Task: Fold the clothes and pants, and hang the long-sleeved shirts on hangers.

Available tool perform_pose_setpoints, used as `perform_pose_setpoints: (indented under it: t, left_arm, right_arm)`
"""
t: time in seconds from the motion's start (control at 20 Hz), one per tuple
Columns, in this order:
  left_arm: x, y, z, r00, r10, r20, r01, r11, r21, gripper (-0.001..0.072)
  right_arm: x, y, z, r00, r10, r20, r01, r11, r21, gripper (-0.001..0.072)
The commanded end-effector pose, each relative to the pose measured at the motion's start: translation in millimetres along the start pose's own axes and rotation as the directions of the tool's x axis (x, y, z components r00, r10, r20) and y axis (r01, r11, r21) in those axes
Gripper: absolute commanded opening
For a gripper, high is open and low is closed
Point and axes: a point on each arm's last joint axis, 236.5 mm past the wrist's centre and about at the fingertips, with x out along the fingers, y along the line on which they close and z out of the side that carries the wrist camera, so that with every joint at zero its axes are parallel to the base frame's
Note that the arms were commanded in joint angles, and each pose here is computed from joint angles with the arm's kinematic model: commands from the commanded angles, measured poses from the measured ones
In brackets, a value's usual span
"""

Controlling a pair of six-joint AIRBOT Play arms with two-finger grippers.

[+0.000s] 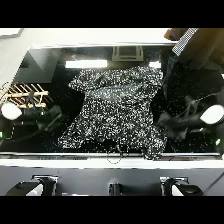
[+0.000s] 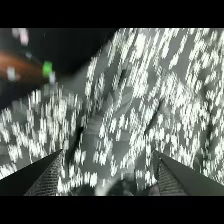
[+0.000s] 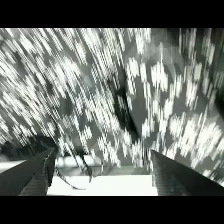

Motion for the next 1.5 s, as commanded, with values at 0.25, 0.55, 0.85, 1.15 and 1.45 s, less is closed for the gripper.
perform_pose_setpoints:
  t: [0.25,0.55,0.85,1.15,1.45]
  left_arm:
    - [28.9,14.8,-77.4,0.995,-0.052,-0.087,0.045,0.995,-0.084,0.0630]
    - [48.9,-10.0,-97.0,0.988,-0.091,-0.124,0.083,0.994,-0.067,0.0631]
    - [98.3,-29.5,-120.3,0.981,-0.103,-0.167,0.088,0.991,-0.096,0.0631]
    - [128.9,-26.2,-115.9,0.986,-0.089,-0.139,0.068,0.987,-0.149,0.0631]
    - [132.7,-31.5,-93.1,0.992,-0.114,-0.046,0.106,0.983,-0.152,0.0019]
  right_arm:
    - [100.2,0.1,-63.3,0.996,0.027,-0.087,-0.014,0.988,0.155,0.0699]
    - [122.4,-27.9,-47.9,0.994,-0.085,-0.064,0.096,0.975,0.201,0.0138]
    - [92.0,-37.6,-39.3,0.987,-0.163,0.007,0.159,0.971,0.180,0.0025]
    - [73.2,-30.7,-48.2,0.990,-0.137,0.018,0.132,0.976,0.173,0.0025]
    - [57.7,-20.7,-47.3,0.993,-0.094,0.066,0.080,0.978,0.192,0.0025]
